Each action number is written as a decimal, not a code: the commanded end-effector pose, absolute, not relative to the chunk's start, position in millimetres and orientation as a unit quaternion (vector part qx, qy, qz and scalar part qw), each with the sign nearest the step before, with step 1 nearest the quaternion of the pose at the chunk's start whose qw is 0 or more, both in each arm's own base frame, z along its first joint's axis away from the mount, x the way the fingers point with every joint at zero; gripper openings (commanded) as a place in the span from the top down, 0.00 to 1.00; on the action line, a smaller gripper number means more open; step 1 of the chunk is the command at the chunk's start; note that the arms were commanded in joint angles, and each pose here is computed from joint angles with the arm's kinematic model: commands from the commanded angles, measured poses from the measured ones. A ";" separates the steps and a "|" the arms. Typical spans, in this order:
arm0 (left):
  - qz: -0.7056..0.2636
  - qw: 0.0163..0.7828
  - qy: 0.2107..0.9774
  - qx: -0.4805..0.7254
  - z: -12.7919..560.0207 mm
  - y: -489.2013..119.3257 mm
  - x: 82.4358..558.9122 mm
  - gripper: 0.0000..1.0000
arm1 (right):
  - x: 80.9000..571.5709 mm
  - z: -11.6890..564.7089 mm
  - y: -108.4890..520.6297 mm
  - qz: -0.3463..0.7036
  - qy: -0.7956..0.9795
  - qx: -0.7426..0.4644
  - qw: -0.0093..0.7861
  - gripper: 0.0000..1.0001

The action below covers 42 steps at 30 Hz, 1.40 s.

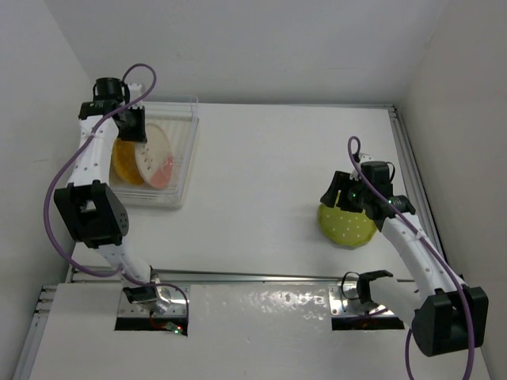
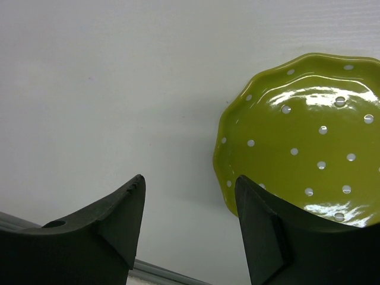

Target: Unload the plates from the dish rack

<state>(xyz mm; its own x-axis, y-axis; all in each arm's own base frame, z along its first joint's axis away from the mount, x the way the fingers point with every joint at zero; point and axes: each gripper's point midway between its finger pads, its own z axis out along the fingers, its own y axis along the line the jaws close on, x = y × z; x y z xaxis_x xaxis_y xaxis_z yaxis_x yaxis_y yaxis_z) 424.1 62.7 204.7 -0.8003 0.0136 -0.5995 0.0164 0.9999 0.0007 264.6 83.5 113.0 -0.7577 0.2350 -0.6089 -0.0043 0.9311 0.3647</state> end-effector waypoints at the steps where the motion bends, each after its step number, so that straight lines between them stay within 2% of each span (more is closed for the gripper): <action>1: 0.009 0.354 0.935 0.001 239.8 71.3 432.0 1.00 | 273.4 130.6 87.0 0.182 0.909 0.047 0.372 0.39; 5: 0.016 0.444 0.896 0.018 298.7 68.8 447.4 1.00 | 276.1 137.3 88.3 0.185 0.906 0.041 0.378 0.39; 10: 0.002 0.539 0.841 0.044 364.2 51.6 441.7 1.00 | 278.5 142.0 95.1 0.202 0.904 0.031 0.376 0.39; 19: -0.005 0.587 0.809 0.038 414.3 45.1 432.5 1.00 | 290.5 166.1 125.9 0.247 0.889 -0.018 0.385 0.40; 22: -0.036 0.608 0.790 0.066 441.7 28.4 426.0 1.00 | 299.7 182.6 144.9 0.268 0.877 -0.045 0.397 0.39; 25: -0.125 0.592 0.787 0.122 435.7 -15.4 416.7 1.00 | 308.5 197.8 168.2 0.293 0.862 -0.076 0.407 0.36; 27: -0.163 0.558 0.801 0.143 406.5 -46.8 410.9 1.00 | 316.5 210.1 186.6 0.320 0.843 -0.091 0.423 0.29; 30: -0.184 0.523 0.814 0.172 374.8 -76.9 403.0 1.00 | 324.8 219.8 203.4 0.349 0.823 -0.097 0.438 0.24; 34: -0.300 0.451 0.802 0.252 335.9 -145.0 369.2 1.00 | 346.2 238.0 224.2 0.388 0.792 -0.095 0.462 0.24; 37: -0.350 0.423 0.778 0.305 326.0 -174.6 346.0 1.00 | 352.2 239.5 244.6 0.418 0.778 -0.116 0.454 0.25; 42: -0.413 0.395 0.745 0.343 323.9 -192.1 321.0 1.00 | 341.2 219.0 280.7 0.449 0.775 -0.186 0.404 0.28</action>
<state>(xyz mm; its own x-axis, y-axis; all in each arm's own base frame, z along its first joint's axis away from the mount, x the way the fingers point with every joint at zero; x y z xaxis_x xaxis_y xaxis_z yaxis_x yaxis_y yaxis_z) 334.0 -172.1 264.5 -0.6427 0.2279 -0.7314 0.6816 0.6061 -0.4100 346.8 251.8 191.2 -0.6665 0.1202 -0.7358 -0.5105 0.6456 0.5679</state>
